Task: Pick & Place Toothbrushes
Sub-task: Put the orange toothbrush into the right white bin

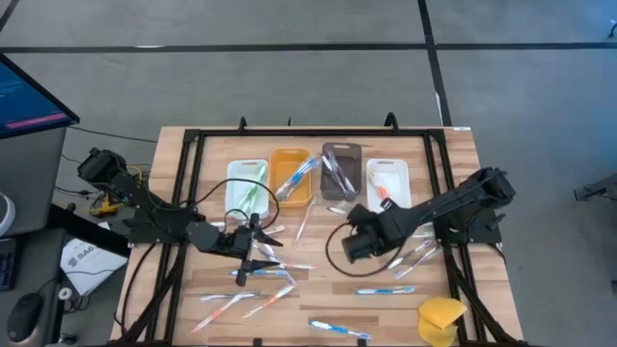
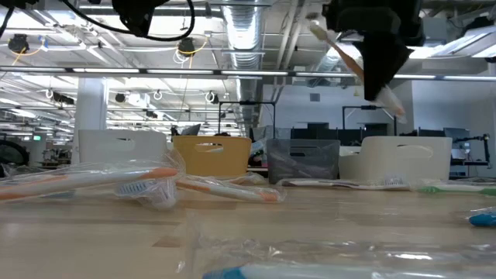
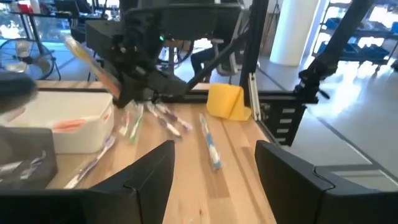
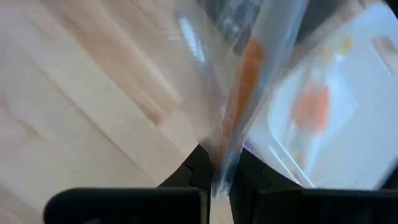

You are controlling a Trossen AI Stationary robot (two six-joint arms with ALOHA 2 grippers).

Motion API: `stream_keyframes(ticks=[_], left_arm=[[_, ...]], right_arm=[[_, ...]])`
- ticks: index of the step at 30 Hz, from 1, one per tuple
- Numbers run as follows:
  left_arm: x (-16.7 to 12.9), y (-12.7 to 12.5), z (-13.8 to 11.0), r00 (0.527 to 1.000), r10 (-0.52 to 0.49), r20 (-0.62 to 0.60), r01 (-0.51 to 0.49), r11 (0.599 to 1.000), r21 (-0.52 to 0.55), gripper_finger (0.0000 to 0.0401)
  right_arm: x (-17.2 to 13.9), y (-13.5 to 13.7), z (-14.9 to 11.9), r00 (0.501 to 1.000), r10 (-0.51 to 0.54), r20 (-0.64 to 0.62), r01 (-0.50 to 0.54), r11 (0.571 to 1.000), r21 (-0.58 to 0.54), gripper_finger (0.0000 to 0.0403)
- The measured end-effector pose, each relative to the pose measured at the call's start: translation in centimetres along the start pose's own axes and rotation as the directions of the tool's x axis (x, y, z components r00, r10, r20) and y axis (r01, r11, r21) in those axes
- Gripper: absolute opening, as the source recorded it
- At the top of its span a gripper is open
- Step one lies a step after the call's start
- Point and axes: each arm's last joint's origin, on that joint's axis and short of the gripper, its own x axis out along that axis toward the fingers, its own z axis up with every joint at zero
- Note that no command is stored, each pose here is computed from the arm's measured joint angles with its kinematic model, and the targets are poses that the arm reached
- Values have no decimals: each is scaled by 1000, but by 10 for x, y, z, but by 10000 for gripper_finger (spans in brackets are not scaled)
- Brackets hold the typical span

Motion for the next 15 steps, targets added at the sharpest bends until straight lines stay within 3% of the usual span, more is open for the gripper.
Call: stream_keyframes(ticks=[7,15], left_arm=[[0,0,-3,1000,3,-25,-3,1000,11,215],[0,0,-3,1000,4,-29,-3,1000,10,211]], right_arm=[[0,-17,18,977,31,-212,-40,998,-39,16],[-6,-49,48,940,12,-341,-47,994,-94,20]])
